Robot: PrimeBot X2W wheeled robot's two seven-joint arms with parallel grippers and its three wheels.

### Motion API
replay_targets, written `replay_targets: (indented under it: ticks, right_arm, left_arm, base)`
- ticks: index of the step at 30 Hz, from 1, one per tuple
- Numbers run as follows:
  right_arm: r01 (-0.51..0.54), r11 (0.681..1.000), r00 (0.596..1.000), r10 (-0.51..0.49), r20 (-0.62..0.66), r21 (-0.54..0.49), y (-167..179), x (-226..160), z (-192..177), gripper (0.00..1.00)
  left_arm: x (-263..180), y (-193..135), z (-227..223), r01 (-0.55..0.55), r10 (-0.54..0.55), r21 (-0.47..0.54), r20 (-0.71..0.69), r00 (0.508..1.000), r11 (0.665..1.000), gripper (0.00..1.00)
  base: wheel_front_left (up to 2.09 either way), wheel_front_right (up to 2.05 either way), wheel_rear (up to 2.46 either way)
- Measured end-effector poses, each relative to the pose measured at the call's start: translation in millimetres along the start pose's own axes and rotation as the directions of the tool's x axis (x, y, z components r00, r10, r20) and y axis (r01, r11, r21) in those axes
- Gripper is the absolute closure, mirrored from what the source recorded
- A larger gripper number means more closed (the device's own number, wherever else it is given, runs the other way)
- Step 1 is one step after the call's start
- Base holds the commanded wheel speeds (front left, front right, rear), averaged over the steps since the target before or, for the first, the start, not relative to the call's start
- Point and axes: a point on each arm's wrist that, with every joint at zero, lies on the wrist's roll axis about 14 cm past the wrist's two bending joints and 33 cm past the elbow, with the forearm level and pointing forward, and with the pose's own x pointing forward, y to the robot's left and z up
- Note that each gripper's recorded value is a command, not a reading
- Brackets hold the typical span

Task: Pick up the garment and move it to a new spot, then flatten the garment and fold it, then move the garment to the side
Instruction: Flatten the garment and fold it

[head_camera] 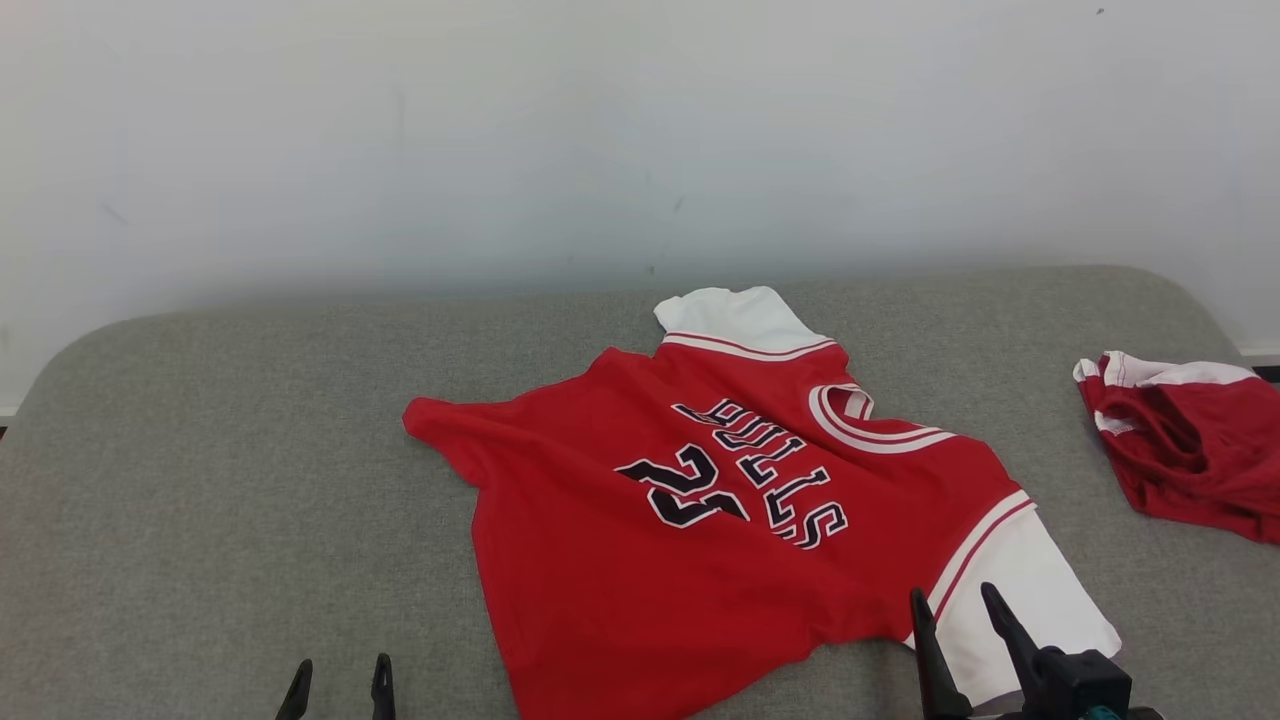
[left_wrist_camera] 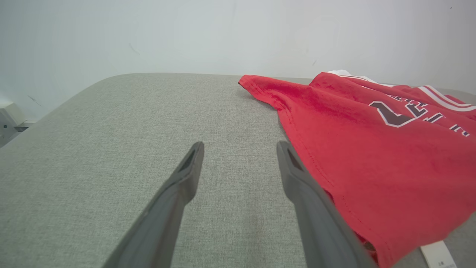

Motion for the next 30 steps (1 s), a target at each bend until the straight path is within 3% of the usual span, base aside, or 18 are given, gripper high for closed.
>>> replay_targets:
  ticks: [11, 21, 30]
  right_arm:
    - [0.010, 1.000, 0.999, -0.009, -0.034, 0.013, -2.6, 3.3, -10.7, 0.00]
    - [0.072, 0.997, 0.992, -0.074, -0.099, -0.015, -29.1, 6.8, -29.8, 0.00]
    - [0.112, 0.993, 0.984, -0.116, -0.133, -0.032, -46.0, 10.7, -40.2, 0.00]
  left_arm:
    - [2.5, -18.8, -17.1, 0.051, -0.055, -0.065, -0.053, 0.997, 0.997, 0.00]
    - [-3.1, -84.0, -53.3, 0.229, -0.256, -0.164, -0.164, 0.953, 0.959, 0.00]
    - [-8.2, -94.2, -78.0, 0.235, -0.285, -0.217, -0.243, 0.927, 0.947, 0.00]
  base:
    - [0.00, 0.00, 0.00]
    - [0.00, 0.00, 0.00]
    - [0.00, 0.00, 0.00]
